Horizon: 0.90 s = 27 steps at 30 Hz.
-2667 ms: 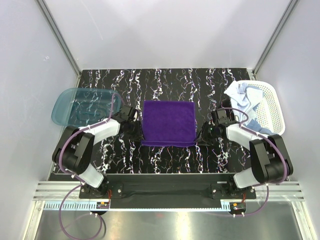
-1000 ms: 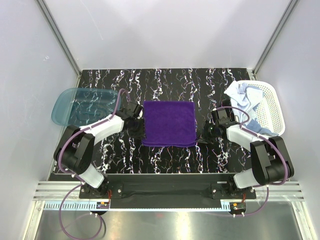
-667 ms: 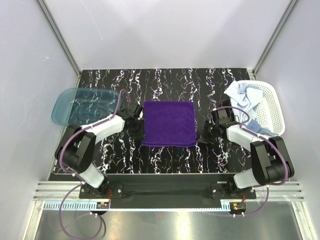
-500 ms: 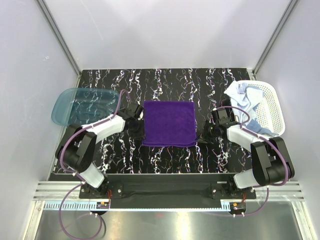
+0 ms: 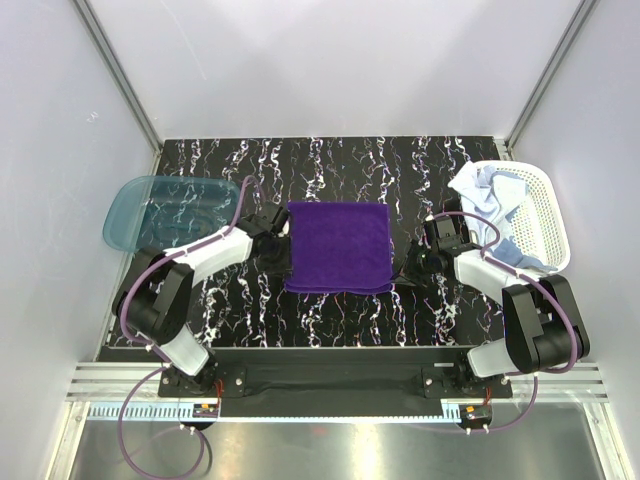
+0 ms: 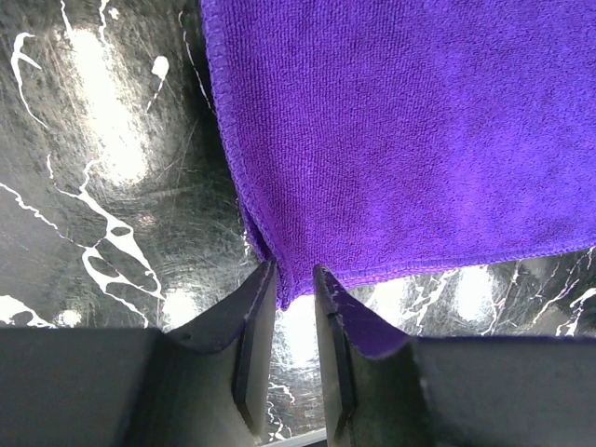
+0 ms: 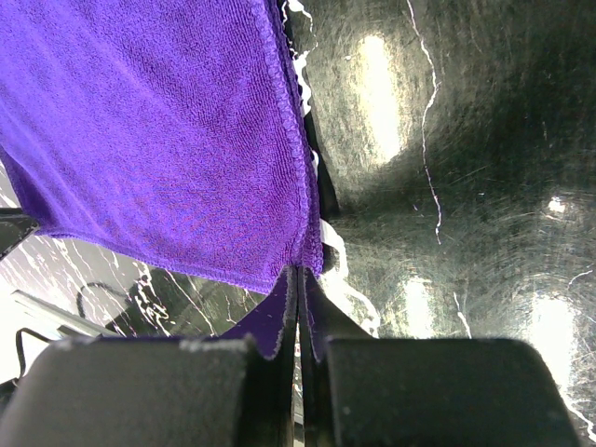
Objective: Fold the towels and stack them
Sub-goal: Fold the towel
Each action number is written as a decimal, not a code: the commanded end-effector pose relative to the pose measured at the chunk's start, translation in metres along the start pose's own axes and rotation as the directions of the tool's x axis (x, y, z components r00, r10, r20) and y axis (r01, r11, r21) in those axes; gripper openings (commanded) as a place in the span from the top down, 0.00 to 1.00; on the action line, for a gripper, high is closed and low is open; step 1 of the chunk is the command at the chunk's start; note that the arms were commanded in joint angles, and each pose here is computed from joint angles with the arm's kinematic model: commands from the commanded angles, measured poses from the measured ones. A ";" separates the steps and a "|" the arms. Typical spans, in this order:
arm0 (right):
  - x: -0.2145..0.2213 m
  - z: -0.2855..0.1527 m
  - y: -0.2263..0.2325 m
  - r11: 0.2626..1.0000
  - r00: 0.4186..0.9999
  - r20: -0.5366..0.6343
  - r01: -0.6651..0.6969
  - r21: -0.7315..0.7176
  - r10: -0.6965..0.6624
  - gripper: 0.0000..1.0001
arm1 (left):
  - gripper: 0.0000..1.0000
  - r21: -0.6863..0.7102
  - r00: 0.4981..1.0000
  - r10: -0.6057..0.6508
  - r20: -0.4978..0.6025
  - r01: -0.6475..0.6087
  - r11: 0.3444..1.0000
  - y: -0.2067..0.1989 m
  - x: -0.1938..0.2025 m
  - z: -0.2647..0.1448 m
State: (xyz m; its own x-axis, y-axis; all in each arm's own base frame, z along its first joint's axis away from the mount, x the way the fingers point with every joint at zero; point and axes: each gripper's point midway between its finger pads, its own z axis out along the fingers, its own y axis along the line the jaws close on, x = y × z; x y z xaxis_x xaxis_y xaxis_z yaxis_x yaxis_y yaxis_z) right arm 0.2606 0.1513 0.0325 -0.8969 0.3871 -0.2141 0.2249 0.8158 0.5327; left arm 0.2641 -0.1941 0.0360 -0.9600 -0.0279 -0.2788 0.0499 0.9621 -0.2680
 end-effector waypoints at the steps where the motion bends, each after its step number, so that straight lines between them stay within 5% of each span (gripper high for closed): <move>1: -0.007 -0.005 0.012 0.998 0.999 0.038 0.040 -0.038 -0.039 1.00 | 0.74 -0.007 0.999 0.014 0.035 -0.014 1.000 -0.005 -0.011 -0.002; 11: -0.009 -0.007 0.013 0.998 0.998 0.040 0.046 -0.038 -0.044 1.00 | 1.00 -0.011 1.000 0.011 0.024 -0.011 1.000 -0.008 -0.010 -0.002; 27: -0.017 -0.046 0.049 0.992 0.997 0.021 0.076 -0.098 -0.075 1.00 | 1.00 0.004 0.996 -0.012 0.087 0.012 1.000 -0.022 -0.029 -0.054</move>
State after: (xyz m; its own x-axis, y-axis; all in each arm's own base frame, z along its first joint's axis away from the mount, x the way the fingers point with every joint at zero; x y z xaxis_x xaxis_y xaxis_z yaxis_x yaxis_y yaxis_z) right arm 0.2683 0.1552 0.0610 -0.9029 0.3562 -0.2406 0.1776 0.8188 0.5460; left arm 0.2672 -0.1916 0.0570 -0.9624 -0.0350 -0.2693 0.0250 0.9760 -0.2164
